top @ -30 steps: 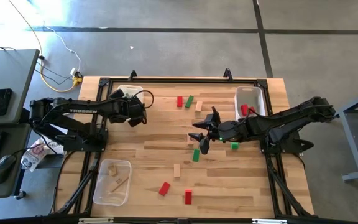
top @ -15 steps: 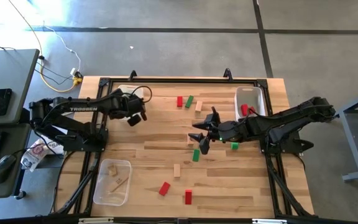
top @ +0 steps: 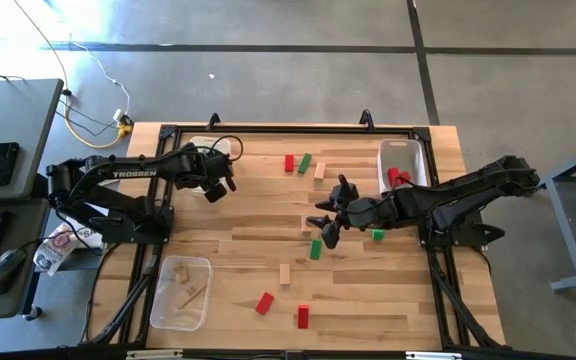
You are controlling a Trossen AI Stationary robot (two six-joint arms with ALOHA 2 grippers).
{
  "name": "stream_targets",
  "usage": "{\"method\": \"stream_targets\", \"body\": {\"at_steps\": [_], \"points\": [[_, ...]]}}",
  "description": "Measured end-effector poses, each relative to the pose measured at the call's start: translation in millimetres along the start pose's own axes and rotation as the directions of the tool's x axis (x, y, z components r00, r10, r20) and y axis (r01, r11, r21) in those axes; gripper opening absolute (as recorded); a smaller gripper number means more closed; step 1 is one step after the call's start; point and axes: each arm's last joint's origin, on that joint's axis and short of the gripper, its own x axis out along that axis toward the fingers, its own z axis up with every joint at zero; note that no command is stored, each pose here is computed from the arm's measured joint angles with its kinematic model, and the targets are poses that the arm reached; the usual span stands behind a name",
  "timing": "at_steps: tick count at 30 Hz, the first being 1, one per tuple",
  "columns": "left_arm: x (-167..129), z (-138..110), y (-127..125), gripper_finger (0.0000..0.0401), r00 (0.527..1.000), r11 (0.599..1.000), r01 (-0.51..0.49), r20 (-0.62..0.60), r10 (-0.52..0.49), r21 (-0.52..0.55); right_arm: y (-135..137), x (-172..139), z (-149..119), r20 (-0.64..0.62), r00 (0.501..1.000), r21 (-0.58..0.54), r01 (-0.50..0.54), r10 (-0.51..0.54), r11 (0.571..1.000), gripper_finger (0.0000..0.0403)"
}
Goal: Sort & place blocks by color
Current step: Put the brown block into the transparent bin
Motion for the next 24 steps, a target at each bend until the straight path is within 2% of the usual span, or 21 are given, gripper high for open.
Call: {"method": "stream_targets", "body": {"at_steps": [5,14,24], "points": [[0.0,0.0,0.1,0.0198,1.000,1.000,-0.002,0.000,0.002,0.000,-0.4,0.1,0.1,0.007,1.000,-0.002,0.011,-0.011,1.000,0.0225],[-12.1,10.9,4.2,0.0200,0.999,1.000,0.007,0.037,-0.007,0.009,-1.5,0.0,1.9,0.054,0.997,-0.027,0.063,-0.062,0.998,0.0225],[-48.6,30.4,1.8,0.0200,0.982,0.998,0.049,0.178,-0.056,0.043,2.8,1.2,15.2,0.150,0.989,-0.084,0.000,0.013,0.996,0.0224]]}}
